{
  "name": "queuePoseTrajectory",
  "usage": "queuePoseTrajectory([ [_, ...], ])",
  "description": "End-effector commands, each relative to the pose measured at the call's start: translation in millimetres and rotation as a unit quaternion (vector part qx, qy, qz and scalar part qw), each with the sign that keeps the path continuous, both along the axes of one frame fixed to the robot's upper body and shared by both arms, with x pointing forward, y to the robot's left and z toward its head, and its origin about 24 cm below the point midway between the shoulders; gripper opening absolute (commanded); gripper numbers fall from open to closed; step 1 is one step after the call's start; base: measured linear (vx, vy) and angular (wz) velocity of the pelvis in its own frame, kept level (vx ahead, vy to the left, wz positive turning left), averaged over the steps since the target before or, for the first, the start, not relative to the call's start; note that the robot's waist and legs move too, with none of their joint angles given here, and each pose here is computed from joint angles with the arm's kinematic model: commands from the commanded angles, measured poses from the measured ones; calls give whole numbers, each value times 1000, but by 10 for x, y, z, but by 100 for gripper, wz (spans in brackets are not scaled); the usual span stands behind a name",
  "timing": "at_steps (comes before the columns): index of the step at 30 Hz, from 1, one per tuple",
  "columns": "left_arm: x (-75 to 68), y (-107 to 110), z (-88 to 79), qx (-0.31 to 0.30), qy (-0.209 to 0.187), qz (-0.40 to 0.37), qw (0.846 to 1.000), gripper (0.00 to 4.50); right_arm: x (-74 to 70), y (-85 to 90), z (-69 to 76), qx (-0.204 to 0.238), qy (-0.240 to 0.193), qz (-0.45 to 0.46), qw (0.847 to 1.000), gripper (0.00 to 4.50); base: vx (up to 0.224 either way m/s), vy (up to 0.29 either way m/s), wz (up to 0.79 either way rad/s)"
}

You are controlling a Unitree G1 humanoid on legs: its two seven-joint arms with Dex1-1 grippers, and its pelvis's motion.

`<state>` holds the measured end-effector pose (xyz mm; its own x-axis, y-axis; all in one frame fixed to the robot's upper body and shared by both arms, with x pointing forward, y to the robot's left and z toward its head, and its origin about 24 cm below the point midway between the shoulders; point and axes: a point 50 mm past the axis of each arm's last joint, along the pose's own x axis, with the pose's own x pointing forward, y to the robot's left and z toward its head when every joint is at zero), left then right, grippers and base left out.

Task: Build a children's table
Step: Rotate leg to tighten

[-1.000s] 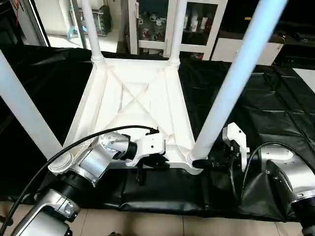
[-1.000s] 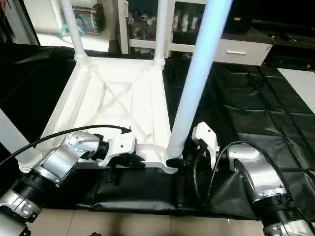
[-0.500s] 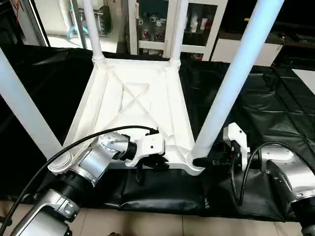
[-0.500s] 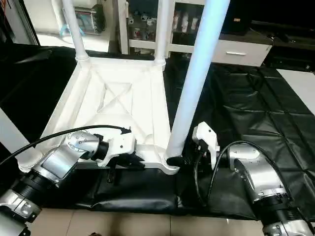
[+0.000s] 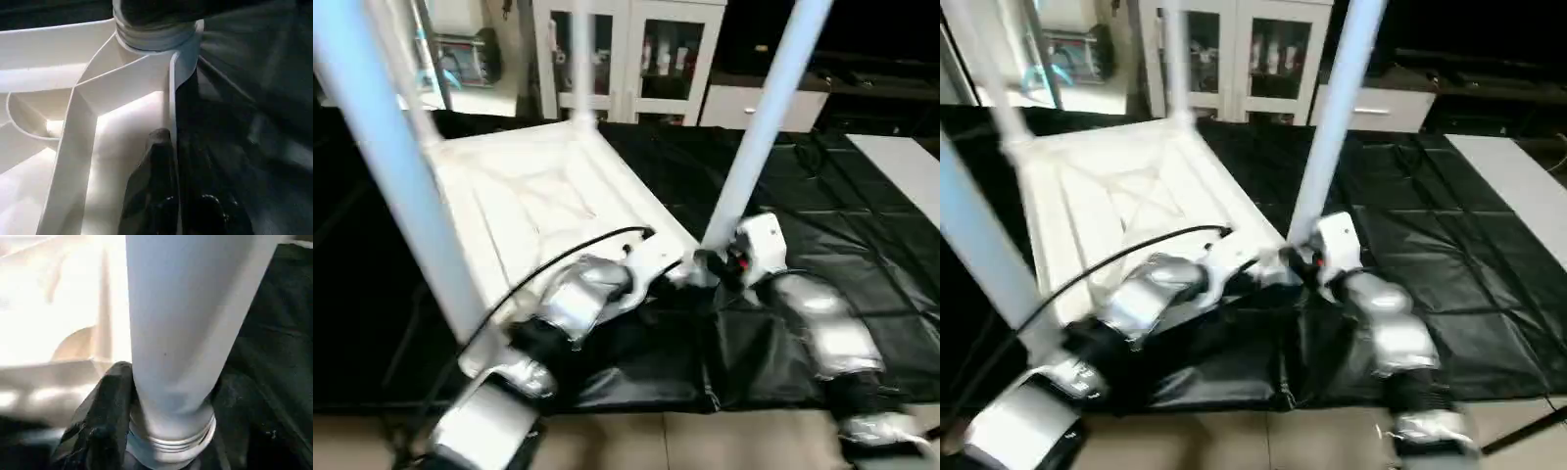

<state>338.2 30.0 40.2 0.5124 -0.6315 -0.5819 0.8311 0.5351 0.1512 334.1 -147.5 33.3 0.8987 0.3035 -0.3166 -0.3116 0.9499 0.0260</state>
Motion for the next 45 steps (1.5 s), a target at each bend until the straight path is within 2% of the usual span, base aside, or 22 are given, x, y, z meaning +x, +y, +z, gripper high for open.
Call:
queuePoseTrajectory([
  [1,200,79,226,-32,-78,87,993,0,-140,96,-336,-13,68,-11,998,202,0,0,0],
  [3,222,63,238,-30,-84,96,991,0,-102,195,-294,-3,55,-14,998,202,0,0,0],
  [7,248,106,264,-29,-104,80,991,0,-108,304,-186,18,12,42,999,202,0,0,0],
  [9,241,146,254,-28,-107,60,992,0,-162,289,-101,75,-3,89,993,202,0,0,0],
  [10,241,146,254,-28,-107,60,992,0,-162,289,-101,75,-3,89,993,236,0,0,0],
  [11,226,186,229,-18,-106,41,993,0,-193,219,-59,70,-20,110,991,269,0,0,0],
  [14,204,243,187,-5,-101,28,994,0,-228,88,-28,51,-33,127,990,274,0,0,0],
  [17,159,264,160,-6,-95,-4,995,0,-234,-42,16,44,-41,130,990,309,6,-11,-7],
  [18,98,263,147,-15,-92,-50,994,0,-239,-128,61,37,-46,138,989,314,0,0,0],
  [20,52,261,138,-21,-90,-82,992,0,-245,-184,93,32,-49,144,988,328,0,0,0],
  [21,-11,273,126,-26,-87,-125,988,0,-259,-250,129,15,-51,160,986,341,0,0,0],
  [22,-145,314,104,-33,-75,-205,975,0,-311,-349,187,-4,-47,201,978,350,0,0,0],
  [23,-187,355,86,-25,-63,-226,972,0,-343,-399,212,-14,-42,223,974,354,0,0,0],
  [27,-235,442,74,-7,-50,-252,966,0,-466,-541,251,-39,-19,286,957,382,0,0,0],
  [28,-244,452,76,-8,-47,-256,965,0,-493,-564,259,-40,-14,297,954,391,0,0,0],
  [29,-294,468,84,-16,-33,-274,961,0,-585,-585,291,-26,0,337,941,410,0,0,0],
  [30,-294,468,84,-16,-33,-274,961,0,-585,-585,291,-26,0,337,941,410,0,0,0],
  [33,-409,470,112,-35,-13,-315,948,0,-698,-572,339,4,20,388,921,439,0,0,0],
  [38,-492,436,124,-45,6,-348,936,0,-706,-485,310,-14,27,417,908,446,0,0,0],
  [39,-495,431,126,-42,5,-350,936,0,-665,-456,290,-31,22,414,909,446,0,0,0],
  [41,-505,433,128,-37,8,-354,934,0,-640,-431,289,-37,19,416,908,446,0,0,0],
  [45,-520,450,137,-33,11,-356,934,0,-641,-401,302,-34,22,429,902,446,0,0,0],
])
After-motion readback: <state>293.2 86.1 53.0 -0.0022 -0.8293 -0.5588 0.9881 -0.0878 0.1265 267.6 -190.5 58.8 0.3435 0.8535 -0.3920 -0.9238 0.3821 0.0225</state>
